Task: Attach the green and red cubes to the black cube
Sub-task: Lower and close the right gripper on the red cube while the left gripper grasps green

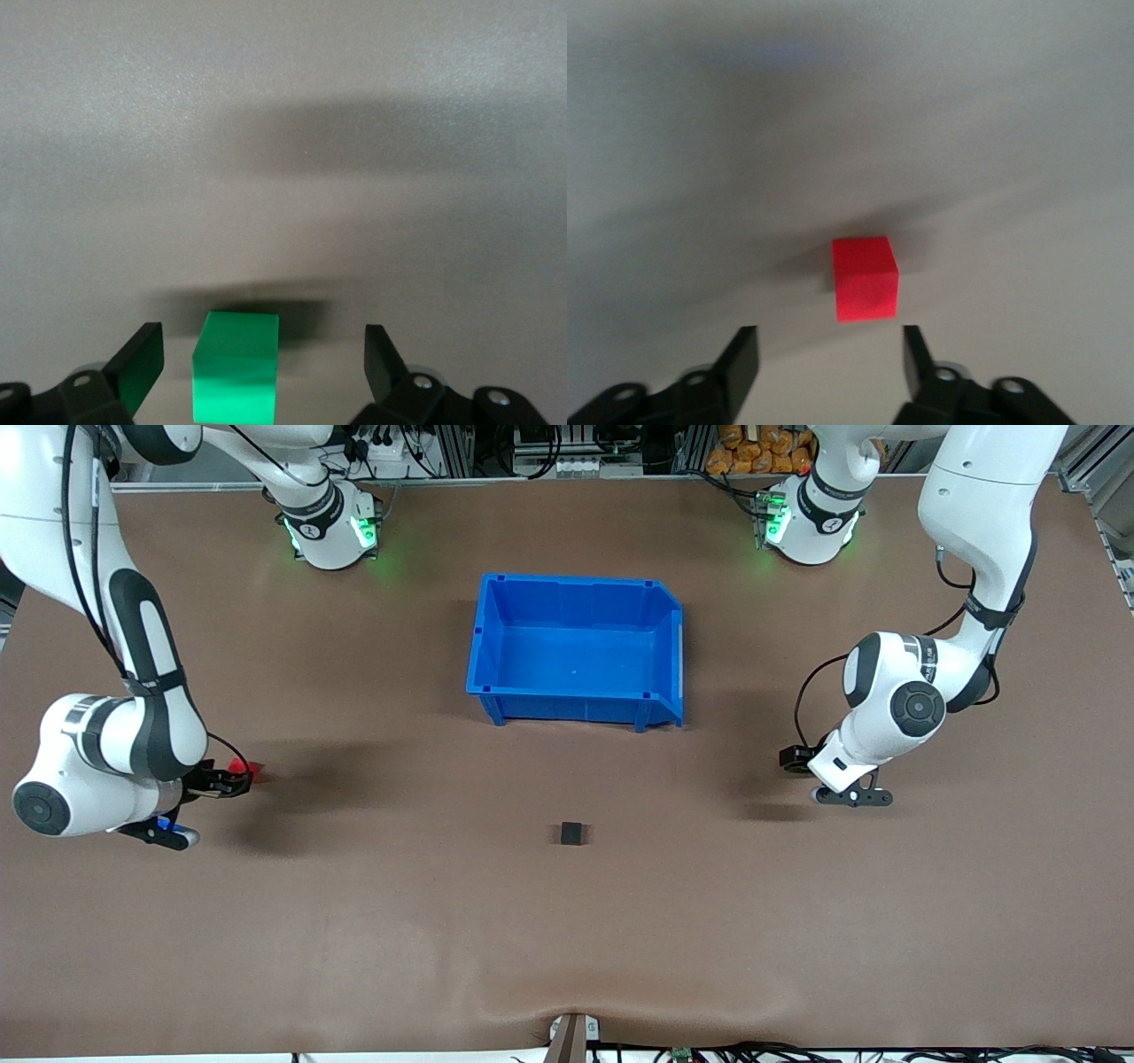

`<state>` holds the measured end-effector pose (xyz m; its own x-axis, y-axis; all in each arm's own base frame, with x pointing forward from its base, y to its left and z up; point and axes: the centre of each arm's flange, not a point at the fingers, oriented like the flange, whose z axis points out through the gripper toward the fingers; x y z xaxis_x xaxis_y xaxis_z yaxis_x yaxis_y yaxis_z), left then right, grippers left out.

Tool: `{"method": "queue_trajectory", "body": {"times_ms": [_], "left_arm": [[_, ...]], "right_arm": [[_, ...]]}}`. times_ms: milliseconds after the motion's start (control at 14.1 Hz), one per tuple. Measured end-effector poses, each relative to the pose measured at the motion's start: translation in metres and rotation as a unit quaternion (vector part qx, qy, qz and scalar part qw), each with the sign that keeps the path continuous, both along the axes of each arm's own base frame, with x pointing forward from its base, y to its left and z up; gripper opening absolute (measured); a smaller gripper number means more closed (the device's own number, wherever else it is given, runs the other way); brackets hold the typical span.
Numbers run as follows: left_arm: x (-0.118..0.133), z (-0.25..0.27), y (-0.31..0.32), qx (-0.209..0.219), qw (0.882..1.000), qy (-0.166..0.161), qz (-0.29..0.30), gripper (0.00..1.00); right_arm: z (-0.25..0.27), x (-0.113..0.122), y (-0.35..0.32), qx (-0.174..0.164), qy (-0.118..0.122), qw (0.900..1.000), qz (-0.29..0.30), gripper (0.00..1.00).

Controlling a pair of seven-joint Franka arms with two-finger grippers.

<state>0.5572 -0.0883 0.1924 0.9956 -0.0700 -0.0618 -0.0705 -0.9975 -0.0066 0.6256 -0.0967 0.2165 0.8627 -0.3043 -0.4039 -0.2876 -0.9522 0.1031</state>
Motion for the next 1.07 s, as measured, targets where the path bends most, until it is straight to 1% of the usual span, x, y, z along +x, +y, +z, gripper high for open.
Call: {"method": "queue_trajectory", "body": {"times_ms": [71, 142, 284, 356, 498, 569, 640, 711, 782, 853, 924, 996, 1067], "left_arm": [[0.0, -0.001, 0.0, 0.005, 1.0, 0.0, -0.008, 1.0], [0.0, -0.002, 0.0, 0.01, 1.0, 0.0, -0.015, 1.0], [-0.001, -0.004, 0.002, 0.014, 1.0, 0.001, -0.02, 1.0], [-0.001, -0.004, 0.002, 0.014, 1.0, 0.002, -0.02, 1.0], [-0.001, -0.005, 0.002, 0.015, 1.0, 0.002, -0.019, 1.0], [-0.001, -0.006, 0.002, 0.015, 1.0, 0.003, -0.019, 1.0], [-0.001, -0.006, 0.002, 0.015, 1.0, 0.003, -0.019, 1.0], [-0.001, -0.006, 0.003, 0.015, 1.0, 0.003, -0.019, 1.0], [-0.001, -0.006, 0.003, 0.015, 1.0, 0.003, -0.019, 1.0], [-0.001, -0.007, 0.003, 0.015, 1.0, 0.004, -0.019, 1.0], [-0.001, -0.007, 0.003, 0.015, 1.0, 0.004, -0.019, 1.0], [-0.002, -0.007, 0.003, 0.015, 1.0, 0.004, -0.018, 1.0], [-0.002, -0.007, 0.003, 0.015, 1.0, 0.004, -0.017, 1.0]], "right_arm": [[-0.008, -0.001, 0.0, -0.001, 0.0, 1.0, 0.0, 0.55], [-0.013, -0.002, -0.001, -0.001, 0.001, 1.0, -0.001, 0.54], [-0.016, -0.002, -0.002, -0.001, 0.002, 1.0, -0.002, 0.55], [-0.016, -0.002, -0.003, -0.001, 0.002, 1.0, -0.002, 0.57], [-0.016, -0.003, -0.004, -0.002, 0.002, 1.0, -0.003, 0.75], [-0.016, -0.003, -0.007, -0.004, 0.002, 1.0, -0.004, 0.82], [-0.016, -0.003, -0.011, -0.005, 0.002, 1.0, -0.007, 0.81], [-0.018, -0.004, -0.014, -0.007, 0.002, 1.0, -0.009, 0.78], [-0.02, -0.005, -0.016, -0.008, 0.002, 1.0, -0.011, 0.78], [-0.022, -0.006, -0.017, -0.008, 0.002, 1.0, -0.011, 0.7], [-0.025, -0.007, -0.017, -0.008, 0.002, 1.0, -0.011, 0.6], [-0.027, -0.007, -0.017, -0.009, -0.001, 1.0, -0.011, 0.48], [-0.031, -0.008, -0.017, -0.01, -0.006, 1.0, -0.011, 0.47]]}}
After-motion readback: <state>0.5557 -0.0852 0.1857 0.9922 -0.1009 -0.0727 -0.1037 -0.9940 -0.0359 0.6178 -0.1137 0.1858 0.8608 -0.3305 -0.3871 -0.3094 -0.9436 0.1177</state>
